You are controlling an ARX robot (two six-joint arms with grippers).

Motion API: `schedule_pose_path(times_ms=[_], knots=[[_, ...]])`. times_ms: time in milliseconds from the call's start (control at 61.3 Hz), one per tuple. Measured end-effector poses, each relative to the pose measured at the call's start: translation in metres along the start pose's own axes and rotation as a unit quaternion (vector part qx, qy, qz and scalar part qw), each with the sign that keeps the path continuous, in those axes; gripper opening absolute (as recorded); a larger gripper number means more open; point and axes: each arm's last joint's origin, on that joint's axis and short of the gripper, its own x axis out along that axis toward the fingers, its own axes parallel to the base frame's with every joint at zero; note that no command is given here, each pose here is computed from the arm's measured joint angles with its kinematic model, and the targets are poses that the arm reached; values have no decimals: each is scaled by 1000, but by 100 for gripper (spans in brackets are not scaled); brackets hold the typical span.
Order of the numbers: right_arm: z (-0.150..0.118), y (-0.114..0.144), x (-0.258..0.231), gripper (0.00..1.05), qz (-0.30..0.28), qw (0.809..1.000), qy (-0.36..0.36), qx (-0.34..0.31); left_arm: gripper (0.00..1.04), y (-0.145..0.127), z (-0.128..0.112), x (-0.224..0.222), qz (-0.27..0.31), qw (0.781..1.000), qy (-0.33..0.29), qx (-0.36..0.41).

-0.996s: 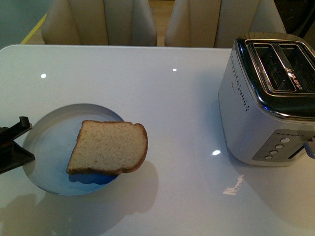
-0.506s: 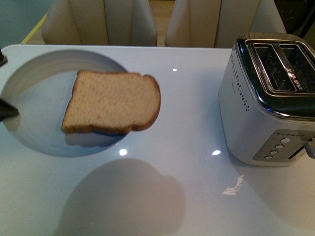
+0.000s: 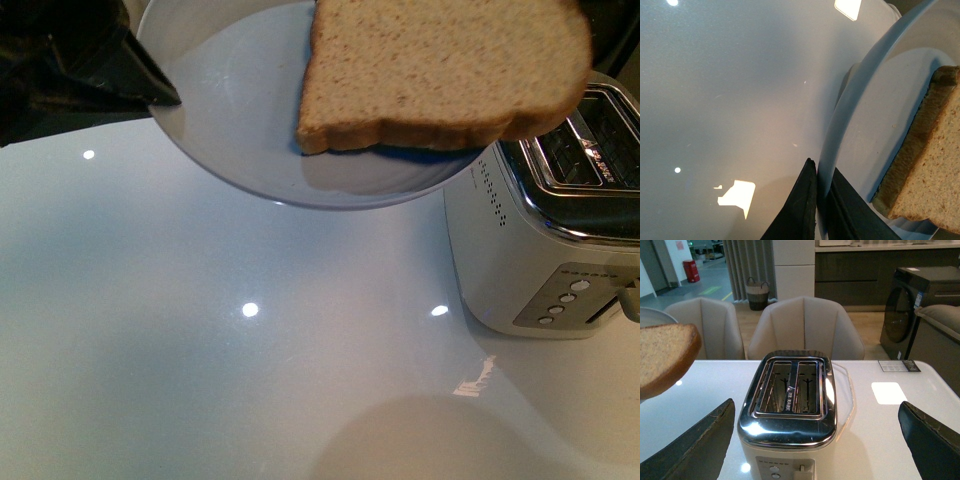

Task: Left arm holds plate, right arm toasts bread

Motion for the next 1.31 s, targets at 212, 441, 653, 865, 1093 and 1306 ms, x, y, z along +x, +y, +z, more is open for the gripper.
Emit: schedule_pose_path(times_ms=[212, 441, 653, 865, 1093, 1306], knots=[[0, 0, 0, 96, 0, 1000, 0, 0, 3, -16, -9, -6, -19, 1000, 11, 4], [0, 0, 0, 96, 0, 1000, 0, 0, 3, -17, -9, -6, -21, 1000, 11, 0], [0, 0, 0, 96, 0, 1000, 0, 0, 3, -17, -9, -6, -21, 1000, 11, -1], [-1, 0, 0, 96, 31, 998, 49, -6, 3, -17, -9, -6, -21, 1000, 11, -2], [-10, -1, 7, 96, 59, 979, 196, 6, 3, -18, -10, -7, -21, 1000, 12, -1], [-3, -7, 23, 96, 40, 984, 168, 32, 3, -18, -10, -7, -22, 1000, 13, -2]])
